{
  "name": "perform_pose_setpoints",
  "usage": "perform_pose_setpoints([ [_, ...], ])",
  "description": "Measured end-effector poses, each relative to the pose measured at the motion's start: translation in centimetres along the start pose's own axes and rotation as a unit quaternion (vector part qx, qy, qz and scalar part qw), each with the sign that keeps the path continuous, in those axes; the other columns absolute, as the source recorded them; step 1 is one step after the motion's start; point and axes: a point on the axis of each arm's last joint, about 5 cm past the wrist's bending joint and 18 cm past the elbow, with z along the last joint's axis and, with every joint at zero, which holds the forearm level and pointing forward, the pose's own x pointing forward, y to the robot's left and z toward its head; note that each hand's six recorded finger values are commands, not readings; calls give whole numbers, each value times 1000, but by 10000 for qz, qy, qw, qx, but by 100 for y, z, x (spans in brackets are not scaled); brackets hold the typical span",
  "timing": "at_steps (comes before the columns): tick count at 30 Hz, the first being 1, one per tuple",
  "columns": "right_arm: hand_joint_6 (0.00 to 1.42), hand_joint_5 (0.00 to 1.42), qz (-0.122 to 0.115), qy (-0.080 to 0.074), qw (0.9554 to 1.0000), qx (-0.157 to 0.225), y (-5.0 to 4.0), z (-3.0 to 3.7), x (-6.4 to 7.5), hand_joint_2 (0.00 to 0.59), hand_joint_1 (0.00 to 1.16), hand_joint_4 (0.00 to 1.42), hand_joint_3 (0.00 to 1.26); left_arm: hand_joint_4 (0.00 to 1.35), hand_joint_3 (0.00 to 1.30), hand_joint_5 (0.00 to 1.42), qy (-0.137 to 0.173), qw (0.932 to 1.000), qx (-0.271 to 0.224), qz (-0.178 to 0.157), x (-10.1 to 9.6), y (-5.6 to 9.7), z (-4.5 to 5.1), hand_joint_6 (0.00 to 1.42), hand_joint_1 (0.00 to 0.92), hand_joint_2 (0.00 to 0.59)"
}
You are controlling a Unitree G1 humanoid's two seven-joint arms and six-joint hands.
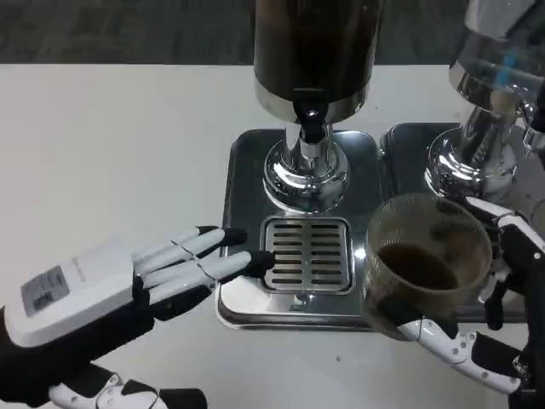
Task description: Grasp the cup under the faucet to collect the drink, then remove the cup.
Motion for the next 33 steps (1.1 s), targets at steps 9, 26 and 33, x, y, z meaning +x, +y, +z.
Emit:
perform_pose_setpoints([
  [9,1367,1056,0,-29,10000,1,-17,22,-7,157,844,852,733,0,51,0,-63,9999,-78,23,-46,24,39,23,0,173],
  [26,1384,1056,-13,33,10000,-34,-44,20,-33,150,843,853,741,0,53,0,-66,9999,-150,23,-65,9,54,22,0,173],
  [33,1384,1056,-16,38,10000,-24,-42,22,-32,149,843,853,745,0,62,0,-77,9999,-143,23,-64,10,56,14,0,172],
])
